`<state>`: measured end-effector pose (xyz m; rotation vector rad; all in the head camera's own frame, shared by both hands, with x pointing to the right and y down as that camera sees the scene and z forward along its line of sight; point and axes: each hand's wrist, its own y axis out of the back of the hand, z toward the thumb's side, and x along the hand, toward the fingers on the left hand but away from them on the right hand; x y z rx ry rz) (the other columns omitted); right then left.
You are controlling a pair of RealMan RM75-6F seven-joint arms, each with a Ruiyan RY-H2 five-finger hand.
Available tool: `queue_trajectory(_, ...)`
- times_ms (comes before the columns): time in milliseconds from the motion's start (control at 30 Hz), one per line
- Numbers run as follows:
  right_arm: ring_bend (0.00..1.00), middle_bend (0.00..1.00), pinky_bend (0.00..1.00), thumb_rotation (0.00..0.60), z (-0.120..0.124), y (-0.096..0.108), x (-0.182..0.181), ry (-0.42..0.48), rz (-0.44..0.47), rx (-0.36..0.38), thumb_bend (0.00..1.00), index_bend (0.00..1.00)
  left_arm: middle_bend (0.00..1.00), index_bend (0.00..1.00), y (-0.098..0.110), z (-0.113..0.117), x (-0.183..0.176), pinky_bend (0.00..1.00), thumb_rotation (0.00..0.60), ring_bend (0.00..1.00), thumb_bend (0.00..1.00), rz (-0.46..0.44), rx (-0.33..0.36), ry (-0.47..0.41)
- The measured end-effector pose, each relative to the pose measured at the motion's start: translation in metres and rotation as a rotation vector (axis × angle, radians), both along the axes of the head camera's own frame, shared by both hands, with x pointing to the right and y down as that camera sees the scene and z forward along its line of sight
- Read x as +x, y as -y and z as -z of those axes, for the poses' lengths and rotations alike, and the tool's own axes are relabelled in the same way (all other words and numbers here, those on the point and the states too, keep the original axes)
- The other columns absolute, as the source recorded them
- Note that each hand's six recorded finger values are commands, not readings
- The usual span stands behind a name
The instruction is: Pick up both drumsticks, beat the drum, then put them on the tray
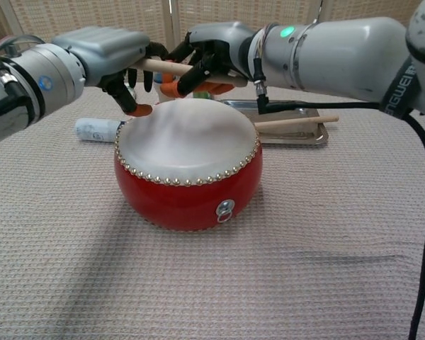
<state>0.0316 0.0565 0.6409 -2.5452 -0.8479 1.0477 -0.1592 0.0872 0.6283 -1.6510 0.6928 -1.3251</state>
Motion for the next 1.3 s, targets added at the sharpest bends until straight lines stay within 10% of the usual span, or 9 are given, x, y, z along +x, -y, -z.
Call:
queue_trajectory(200,1.0,0.92,1.0,0.6,0.0,0.001,0.004,-0.004,-0.002,0.007,0.46,1.0,0.0,0.0,0.002,0.002,0.0,0.24,0.6,0.0,0.25,0.009,-0.016,-0.02)
queue_trajectory(867,1.0,0.93,1.0,0.6,0.006,0.008,0.049,-0.054,0.001,0.041,0.46,1.0,0.0,0.0,0.017,0.009,-0.033,0.19,0.6,0.0,0.24,0.097,-0.056,-0.066)
queue_trajectory(1300,1.0,0.93,1.0,0.6,0.017,0.034,0.137,-0.25,0.046,0.085,0.47,1.0,0.0,0.0,0.02,0.014,-0.081,0.18,0.6,0.0,0.25,0.165,-0.038,-0.059)
